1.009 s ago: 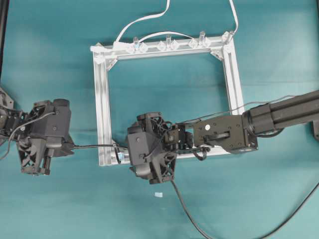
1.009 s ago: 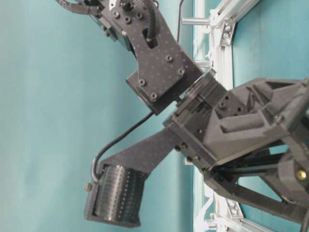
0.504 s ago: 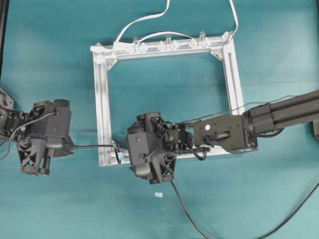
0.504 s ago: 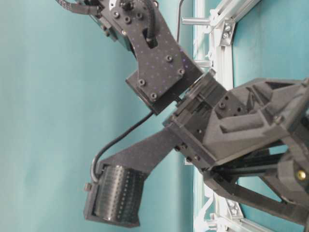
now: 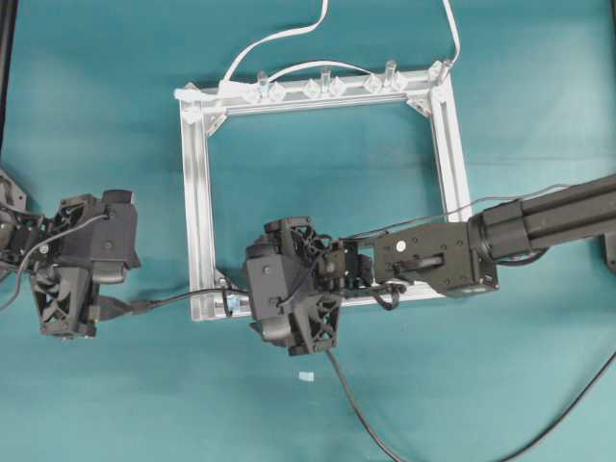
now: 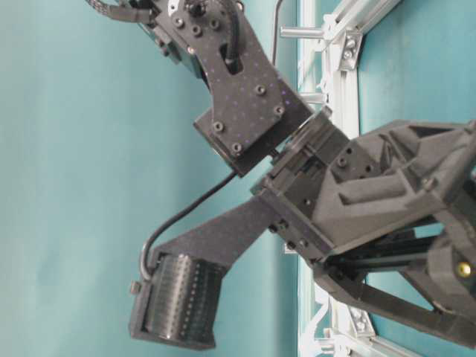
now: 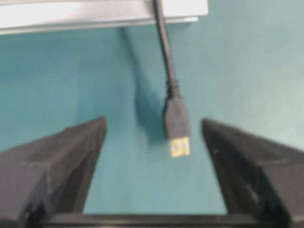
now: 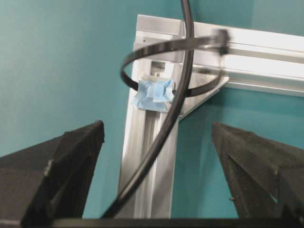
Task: Insert the wire through the string loop located on the left side.
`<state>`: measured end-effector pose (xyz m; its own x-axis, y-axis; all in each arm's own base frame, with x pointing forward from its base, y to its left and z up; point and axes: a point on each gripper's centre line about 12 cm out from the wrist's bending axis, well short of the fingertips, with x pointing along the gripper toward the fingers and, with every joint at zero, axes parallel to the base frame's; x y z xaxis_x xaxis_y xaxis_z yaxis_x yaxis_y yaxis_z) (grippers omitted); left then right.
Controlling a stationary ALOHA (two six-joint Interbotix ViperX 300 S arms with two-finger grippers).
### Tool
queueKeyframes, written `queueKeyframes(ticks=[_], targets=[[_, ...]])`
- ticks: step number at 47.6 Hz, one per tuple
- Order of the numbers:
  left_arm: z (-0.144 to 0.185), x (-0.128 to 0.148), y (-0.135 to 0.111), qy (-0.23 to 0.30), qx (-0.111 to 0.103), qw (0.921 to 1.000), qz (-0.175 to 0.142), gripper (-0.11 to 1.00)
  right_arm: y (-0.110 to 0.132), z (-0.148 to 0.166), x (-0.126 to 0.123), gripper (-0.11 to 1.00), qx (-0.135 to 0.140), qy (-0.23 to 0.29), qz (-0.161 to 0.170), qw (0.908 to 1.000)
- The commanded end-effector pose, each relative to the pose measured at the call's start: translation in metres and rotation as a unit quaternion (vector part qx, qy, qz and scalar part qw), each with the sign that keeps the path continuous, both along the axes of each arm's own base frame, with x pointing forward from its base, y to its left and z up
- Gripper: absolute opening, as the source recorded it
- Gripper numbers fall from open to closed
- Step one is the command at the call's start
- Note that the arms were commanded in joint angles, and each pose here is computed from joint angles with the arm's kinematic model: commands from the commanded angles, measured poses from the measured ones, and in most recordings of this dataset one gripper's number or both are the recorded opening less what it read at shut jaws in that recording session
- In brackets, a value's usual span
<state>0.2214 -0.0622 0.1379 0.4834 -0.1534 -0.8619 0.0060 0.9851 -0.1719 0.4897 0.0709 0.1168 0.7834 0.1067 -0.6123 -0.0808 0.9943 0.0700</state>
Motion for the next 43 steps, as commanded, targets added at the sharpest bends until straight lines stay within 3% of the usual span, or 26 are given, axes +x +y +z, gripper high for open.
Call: queueKeyframes(ticks=[1, 17, 43], targets=[[0.006, 0.004, -0.002, -0.011, -0.003, 0.9999, 0.0, 0.78, 0.002, 0.028, 0.003, 0.92, 0.002, -0.033, 0.002, 0.9995], [0.009, 0.005, -0.001, -0.022, 0.001, 0.9997, -0.006, 0.76, 0.002, 0.034, 0.003, 0.92, 0.003, -0.04, 0.002, 0.9992], [0.048, -0.008, 0.016, -0.11, -0.009, 0.9937, 0.015, 0.75, -0.025, 0.097, 0.0, 0.92, 0.008, -0.103, -0.024, 0.9944]])
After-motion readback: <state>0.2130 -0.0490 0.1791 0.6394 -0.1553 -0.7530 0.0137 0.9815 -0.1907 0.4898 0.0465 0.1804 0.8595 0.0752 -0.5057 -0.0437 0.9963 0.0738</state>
